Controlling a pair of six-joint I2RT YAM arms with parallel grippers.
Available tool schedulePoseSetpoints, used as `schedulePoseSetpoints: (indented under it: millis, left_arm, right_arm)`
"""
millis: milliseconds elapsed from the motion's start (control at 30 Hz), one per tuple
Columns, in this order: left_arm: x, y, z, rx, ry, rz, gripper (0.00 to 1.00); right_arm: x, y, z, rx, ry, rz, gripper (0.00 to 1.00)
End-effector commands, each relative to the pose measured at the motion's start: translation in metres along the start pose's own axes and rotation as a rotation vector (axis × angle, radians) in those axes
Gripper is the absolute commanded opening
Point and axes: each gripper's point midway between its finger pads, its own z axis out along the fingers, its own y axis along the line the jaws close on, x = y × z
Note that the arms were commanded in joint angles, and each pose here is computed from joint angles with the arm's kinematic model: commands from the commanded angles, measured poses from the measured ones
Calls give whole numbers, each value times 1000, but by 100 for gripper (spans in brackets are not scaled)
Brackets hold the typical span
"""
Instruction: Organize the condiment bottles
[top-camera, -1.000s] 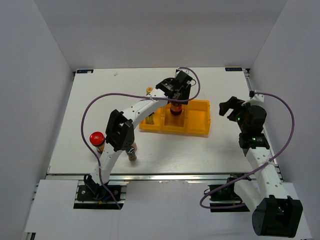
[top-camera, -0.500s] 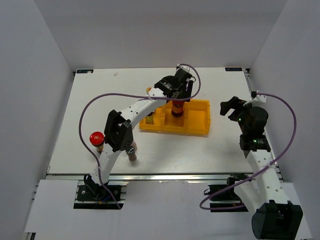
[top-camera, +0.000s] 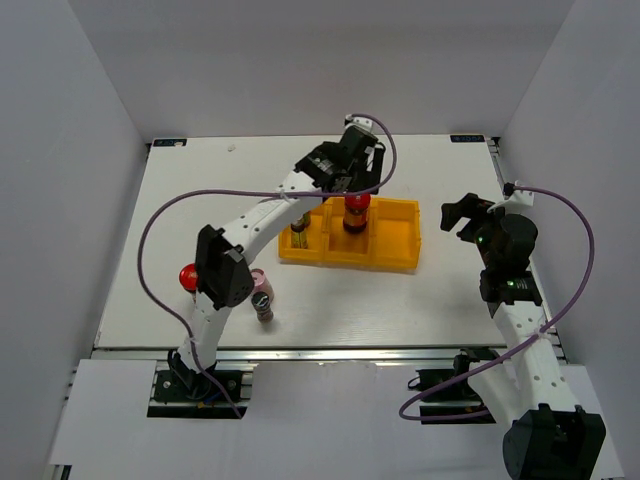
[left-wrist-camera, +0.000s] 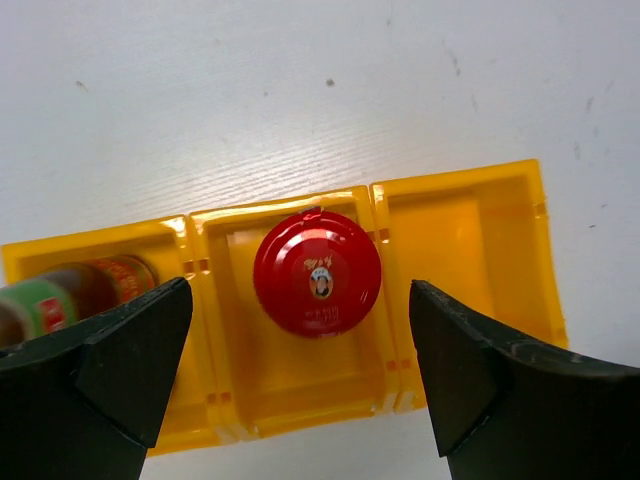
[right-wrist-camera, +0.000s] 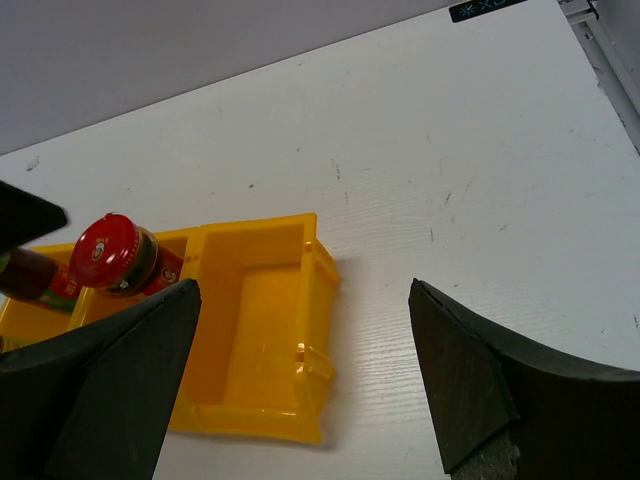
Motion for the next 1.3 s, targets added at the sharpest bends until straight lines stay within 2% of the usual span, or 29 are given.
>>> schedulePoseSetpoints:
  millis: [0,67,167,200,300,333,467,600,633,733,933,1267]
  left_arm:
    - [-84,30,-122,14,-235,-109,98]
    - [-78,43,-141,3,-251,-131,98]
    - [-31,84,-165,-96,-216,-193,98]
    - [-9,112,-176,-172,-202,-218,98]
    - [35,169,-195,-359,-146,-335,98]
    - [41,189,-216,-400,-167,-407,98]
    - [83,246,-237,-500,-133,-577,98]
    - [142,270,-237,-601,14,-629,98]
    - [165,276,-238,-653,93,-627,98]
    - [198,290,-244,-745,175,-655,98]
    - [212,304,-248,-763,164,-714,98]
    - [240,316,-213,-728,234,-780,98]
  right_arm:
    - [-11,4,-2,-13,-40,-12,89]
    - [-10,5,-1,-21,-35,-12,89]
    - [-7,7,0,-31,-20,-9,89]
    - [-6,7,2,-33,-14,-10,89]
    - [-3,8,4,-41,-2,-5,89]
    - [-2,9,5,-47,0,-2,89]
    - [1,12,7,-64,21,3,89]
    - [0,10,7,-53,15,2,89]
    - [0,9,7,-50,14,1,89]
    - [1,9,7,-48,15,3,89]
    - [4,10,9,-58,30,4,89]
    - [10,11,14,-67,63,3,89]
